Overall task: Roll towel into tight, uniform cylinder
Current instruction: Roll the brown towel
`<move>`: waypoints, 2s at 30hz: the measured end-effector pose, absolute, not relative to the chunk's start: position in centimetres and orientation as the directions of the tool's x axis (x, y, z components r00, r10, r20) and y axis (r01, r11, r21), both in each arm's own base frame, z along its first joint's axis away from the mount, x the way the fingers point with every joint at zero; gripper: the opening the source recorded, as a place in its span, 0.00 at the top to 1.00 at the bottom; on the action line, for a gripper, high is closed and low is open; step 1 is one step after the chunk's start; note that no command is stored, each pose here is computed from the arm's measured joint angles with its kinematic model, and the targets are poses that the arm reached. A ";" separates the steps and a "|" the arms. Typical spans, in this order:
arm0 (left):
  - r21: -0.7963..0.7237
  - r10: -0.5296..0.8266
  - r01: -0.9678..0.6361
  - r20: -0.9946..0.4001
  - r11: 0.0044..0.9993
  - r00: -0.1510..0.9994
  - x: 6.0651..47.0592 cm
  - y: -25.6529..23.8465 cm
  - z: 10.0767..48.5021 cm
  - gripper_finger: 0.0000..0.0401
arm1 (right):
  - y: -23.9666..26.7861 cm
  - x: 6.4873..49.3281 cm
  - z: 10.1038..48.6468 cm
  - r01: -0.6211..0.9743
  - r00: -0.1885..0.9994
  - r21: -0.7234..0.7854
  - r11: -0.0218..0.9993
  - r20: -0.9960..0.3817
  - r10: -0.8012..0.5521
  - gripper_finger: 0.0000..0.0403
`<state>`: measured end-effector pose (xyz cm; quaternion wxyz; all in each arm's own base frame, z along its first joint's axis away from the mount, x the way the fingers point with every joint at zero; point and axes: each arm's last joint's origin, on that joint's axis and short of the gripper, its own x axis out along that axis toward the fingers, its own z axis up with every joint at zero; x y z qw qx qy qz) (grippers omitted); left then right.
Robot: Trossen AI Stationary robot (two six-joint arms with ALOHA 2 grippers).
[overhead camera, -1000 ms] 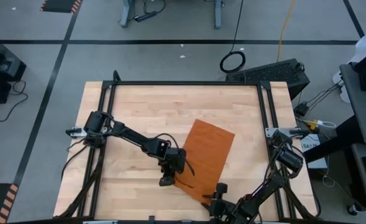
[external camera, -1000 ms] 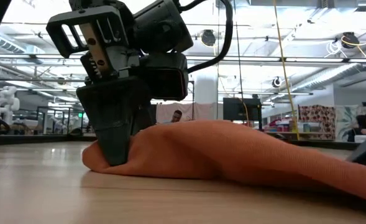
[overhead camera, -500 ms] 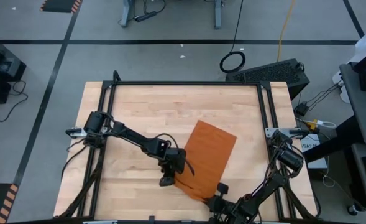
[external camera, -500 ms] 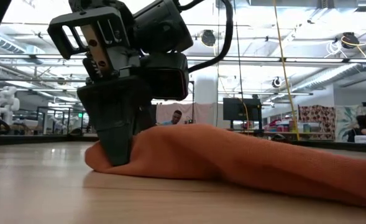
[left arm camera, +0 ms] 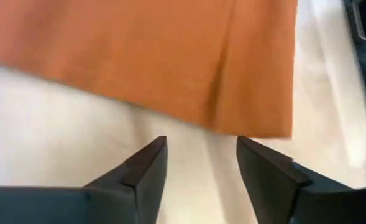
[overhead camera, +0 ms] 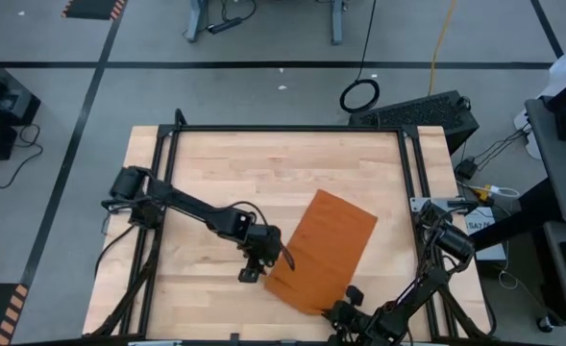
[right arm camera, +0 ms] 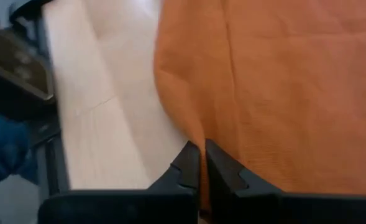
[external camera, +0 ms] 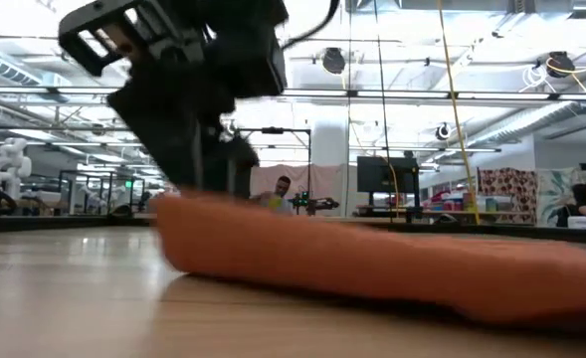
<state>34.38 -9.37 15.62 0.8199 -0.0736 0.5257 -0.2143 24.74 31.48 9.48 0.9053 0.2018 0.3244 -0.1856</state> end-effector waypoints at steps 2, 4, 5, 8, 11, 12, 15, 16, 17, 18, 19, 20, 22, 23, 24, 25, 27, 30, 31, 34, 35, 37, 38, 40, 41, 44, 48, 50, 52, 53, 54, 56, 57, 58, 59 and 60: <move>-0.272 -0.365 0.270 -0.838 0.924 0.405 33.9 -9.7 16.9 0.47 | 31.2 24.6 9.7 0.500 0.708 0.252 0.829 -0.670 -0.224 1.00; -0.215 -0.334 0.289 -0.817 0.933 0.469 33.6 -10.7 17.9 0.46 | 30.9 24.5 9.9 0.523 0.698 0.252 0.814 -0.675 -0.240 1.00; -0.184 -0.321 0.302 -0.802 0.935 0.504 33.4 -11.5 18.2 0.46 | 30.8 24.4 10.1 0.533 0.693 0.250 0.808 -0.677 -0.247 1.00; -0.076 -0.292 0.354 -0.736 0.932 0.610 32.8 -14.3 18.6 0.45 | 30.5 24.2 10.5 0.558 0.691 0.260 0.788 -0.672 -0.267 1.00; 0.078 -0.250 0.413 -0.689 0.907 0.680 31.5 -17.3 17.8 0.45 | 30.2 24.2 10.5 0.578 0.681 0.259 0.774 -0.676 -0.281 1.00; 0.135 -0.225 0.416 -0.672 0.899 0.705 31.2 -18.2 17.4 0.45 | 30.1 24.2 10.4 0.583 0.680 0.262 0.769 -0.675 -0.285 1.00; 0.280 -0.139 0.403 -0.647 0.871 0.749 30.2 -20.1 16.3 0.45 | 29.8 24.3 10.3 0.600 0.675 0.270 0.753 -0.676 -0.295 1.00; 0.295 -0.134 0.396 -0.631 0.870 0.764 30.3 -20.6 16.1 0.45 | 29.7 24.3 10.2 0.606 0.674 0.276 0.746 -0.676 -0.297 1.00; 0.306 -0.126 0.392 -0.628 0.867 0.768 30.2 -20.9 15.8 0.45 | 29.6 24.3 10.1 0.615 0.671 0.279 0.738 -0.677 -0.303 1.00; 0.324 -0.105 0.384 -0.632 0.865 0.768 30.1 -21.0 15.5 0.45 | 29.5 24.3 10.1 0.622 0.670 0.287 0.729 -0.677 -0.305 1.00; 0.340 -0.083 0.369 -0.629 0.865 0.773 30.2 -21.1 15.0 0.45 | 29.5 24.3 10.0 0.625 0.670 0.294 0.723 -0.677 -0.304 1.00; 0.352 -0.064 0.351 -0.622 0.867 0.781 30.4 -21.2 14.6 0.45 | 29.4 24.3 10.0 0.627 0.669 0.294 0.721 -0.677 -0.306 1.00; 0.377 -0.023 0.341 -0.642 0.861 0.767 30.5 -20.8 13.8 0.45 | 29.3 24.4 10.0 0.632 0.668 0.296 0.717 -0.678 -0.309 1.00; 0.392 -0.013 0.346 -0.647 0.852 0.763 30.7 -20.6 13.4 0.45 | 29.3 24.4 10.0 0.633 0.668 0.298 0.714 -0.677 -0.309 1.00; 0.400 -0.005 0.347 -0.649 0.848 0.761 31.0 -20.5 12.9 0.45 | 29.3 24.4 10.0 0.633 0.668 0.299 0.714 -0.677 -0.309 1.00; 0.411 0.003 0.355 -0.658 0.840 0.753 31.1 -20.3 12.4 0.45 | 29.3 24.5 10.0 0.633 0.669 0.300 0.714 -0.676 -0.308 1.00; 0.429 0.023 0.368 -0.676 0.825 0.737 31.4 -19.8 11.6 0.45 | 29.3 24.5 10.2 0.630 0.672 0.304 0.714 -0.675 -0.305 1.00; 0.405 0.008 0.378 -0.691 0.833 0.722 32.0 -19.2 11.1 0.47 | 29.4 24.5 10.3 0.623 0.675 0.304 0.721 -0.674 -0.299 1.00; 0.393 -0.002 0.383 -0.696 0.836 0.718 32.2 -18.9 11.0 0.49 | 29.4 24.5 10.3 0.622 0.675 0.304 0.721 -0.675 -0.297 1.00; 0.364 -0.028 0.391 -0.701 0.845 0.712 32.5 -18.7 10.9 0.61 | 29.4 24.7 10.2 0.612 0.665 0.293 0.735 -0.693 -0.278 1.00; 0.361 -0.031 0.392 -0.701 0.846 0.712 32.6 -18.6 10.9 0.67 | 29.4 24.7 10.2 0.603 0.661 0.280 0.747 -0.700 -0.271 1.00; 0.347 -0.029 0.381 -0.706 0.857 0.707 32.6 -18.3 11.1 0.81 | 29.3 24.9 10.3 0.584 0.654 0.248 0.773 -0.708 -0.267 1.00; 0.340 -0.021 0.370 -0.712 0.864 0.702 32.6 -18.0 11.3 0.89 | 29.2 24.9 10.5 0.569 0.650 0.231 0.789 -0.714 -0.260 1.00; 0.299 -0.024 0.348 -0.728 0.889 0.685 32.8 -17.4 11.8 0.97 | 28.9 25.2 11.1 0.541 0.638 0.198 0.818 -0.730 -0.245 1.00; 0.278 -0.021 0.339 -0.744 0.899 0.667 32.7 -17.2 12.2 0.97 | 28.7 25.4 11.5 0.524 0.634 0.184 0.832 -0.736 -0.237 1.00; 0.196 -0.012 0.296 -0.815 0.935 0.579 32.3 -16.3 13.3 0.97 | 28.1 25.9 13.0 0.454 0.641 0.128 0.882 -0.735 -0.223 1.00; 0.152 0.050 0.167 -0.867 0.974 0.496 31.0 -14.8 15.5 0.99 | 26.1 27.2 15.2 0.357 0.672 -0.050 0.933 -0.680 -0.293 0.97; 0.175 0.110 0.095 -0.872 0.980 0.477 30.2 -14.4 16.3 0.99 | 24.3 28.5 15.9 0.346 0.645 -0.084 0.934 -0.702 -0.302 0.97; 0.209 0.178 0.022 -0.879 0.978 0.442 29.2 -13.9 17.0 0.99 | 22.5 30.1 16.0 0.349 0.613 -0.091 0.933 -0.731 -0.300 0.99; 0.215 0.200 -0.013 -0.884 0.976 0.422 28.7 -13.9 17.2 0.99 | 21.7 30.8 16.0 0.351 0.609 -0.087 0.932 -0.735 -0.298 0.99; 0.215 0.215 -0.047 -0.890 0.976 0.402 28.2 -13.9 17.3 0.99 | 21.2 31.5 15.9 0.353 0.613 -0.075 0.932 -0.734 -0.291 0.99; 0.204 0.225 -0.097 -0.899 0.974 0.375 27.3 -14.4 17.5 0.99 | 20.9 32.5 15.9 0.345 0.635 -0.024 0.938 -0.731 -0.252 0.99; 0.194 0.221 -0.109 -0.902 0.975 0.372 26.9 -14.9 17.6 0.99 | 20.9 32.8 15.8 0.338 0.643 0.001 0.941 -0.730 -0.230 0.99; 0.185 0.213 -0.110 -0.903 0.977 0.372 26.5 -15.4 17.6 0.99 | 21.1 33.0 15.8 0.331 0.653 0.030 0.943 -0.728 -0.206 0.99; 0.174 0.203 -0.108 -0.905 0.979 0.375 26.2 -16.0 17.6 0.99 | 21.3 33.1 15.9 0.329 0.666 0.059 0.942 -0.722 -0.187 0.99; 0.160 0.191 -0.110 -0.903 0.981 0.385 25.9 -16.6 17.5 0.99 | 21.7 33.0 16.0 0.330 0.676 0.091 0.940 -0.718 -0.168 0.99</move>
